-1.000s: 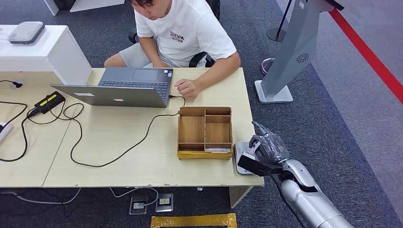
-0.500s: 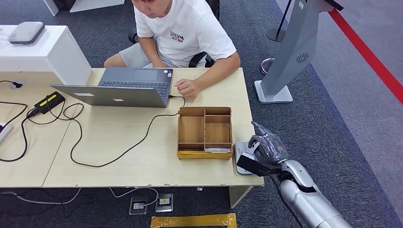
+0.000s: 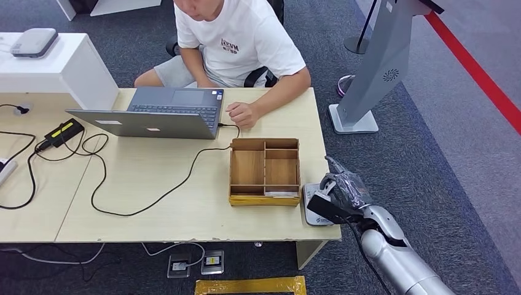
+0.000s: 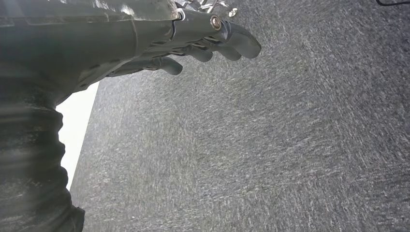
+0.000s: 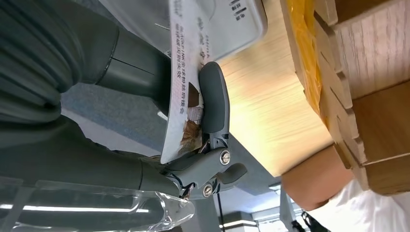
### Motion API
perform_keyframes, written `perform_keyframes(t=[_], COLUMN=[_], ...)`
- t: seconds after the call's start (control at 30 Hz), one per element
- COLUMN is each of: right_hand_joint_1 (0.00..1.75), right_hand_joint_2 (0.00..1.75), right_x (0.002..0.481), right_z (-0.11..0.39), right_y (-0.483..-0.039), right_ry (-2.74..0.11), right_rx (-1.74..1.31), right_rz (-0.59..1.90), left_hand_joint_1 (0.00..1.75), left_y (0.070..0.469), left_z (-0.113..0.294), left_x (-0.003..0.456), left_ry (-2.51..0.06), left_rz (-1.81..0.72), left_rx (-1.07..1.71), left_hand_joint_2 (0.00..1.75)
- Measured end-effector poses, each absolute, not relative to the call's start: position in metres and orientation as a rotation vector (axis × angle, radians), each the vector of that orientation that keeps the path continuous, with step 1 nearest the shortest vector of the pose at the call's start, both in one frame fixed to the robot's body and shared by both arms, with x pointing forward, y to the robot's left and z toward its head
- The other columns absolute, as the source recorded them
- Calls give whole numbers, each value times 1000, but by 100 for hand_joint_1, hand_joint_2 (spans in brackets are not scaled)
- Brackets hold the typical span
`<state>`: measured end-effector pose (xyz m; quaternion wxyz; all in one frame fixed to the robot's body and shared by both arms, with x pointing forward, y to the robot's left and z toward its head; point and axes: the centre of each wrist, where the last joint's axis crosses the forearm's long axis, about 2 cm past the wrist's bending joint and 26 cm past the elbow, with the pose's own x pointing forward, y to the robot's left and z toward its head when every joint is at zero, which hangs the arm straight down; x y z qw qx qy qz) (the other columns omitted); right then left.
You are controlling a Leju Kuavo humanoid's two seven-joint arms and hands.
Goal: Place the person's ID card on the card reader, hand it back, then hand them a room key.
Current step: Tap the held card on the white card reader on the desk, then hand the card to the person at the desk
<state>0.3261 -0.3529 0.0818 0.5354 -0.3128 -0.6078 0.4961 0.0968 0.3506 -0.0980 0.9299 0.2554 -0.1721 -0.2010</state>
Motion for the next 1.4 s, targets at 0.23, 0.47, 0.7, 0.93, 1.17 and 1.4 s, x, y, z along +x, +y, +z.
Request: perform_keyframes(t=[0.23,0.47,0.7,0.93,1.17,1.4], right_hand_joint_1=[175,175,175,175,175,175], right_hand_joint_2=[175,175,175,175,175,175], right_x=[346,349,350,372,413,465], right_z=[101,106,106,141,224,317], right_y=[-358,-359,-360,-369,-382,-351], right_ry=[-1477,-1485,-1489,-1553,-1723,-1904], right_rx=[-744,-753,-757,-820,-973,-1171], right_rz=[1079,1059,1056,997,956,1142], left_hand_joint_1=[0,0,0,0,0,0], left_y=[351,351,351,351,351,351], left_z=[-98,-98,-98,-98,-98,-97], left_x=[97,97,97,97,97,100], left_ry=[-351,-351,-351,-357,-373,-398], left_rz=[-408,-408,-408,-429,-465,-521], left_rx=[524,524,524,523,513,492], left_hand_joint_2=[175,175,175,175,175,175])
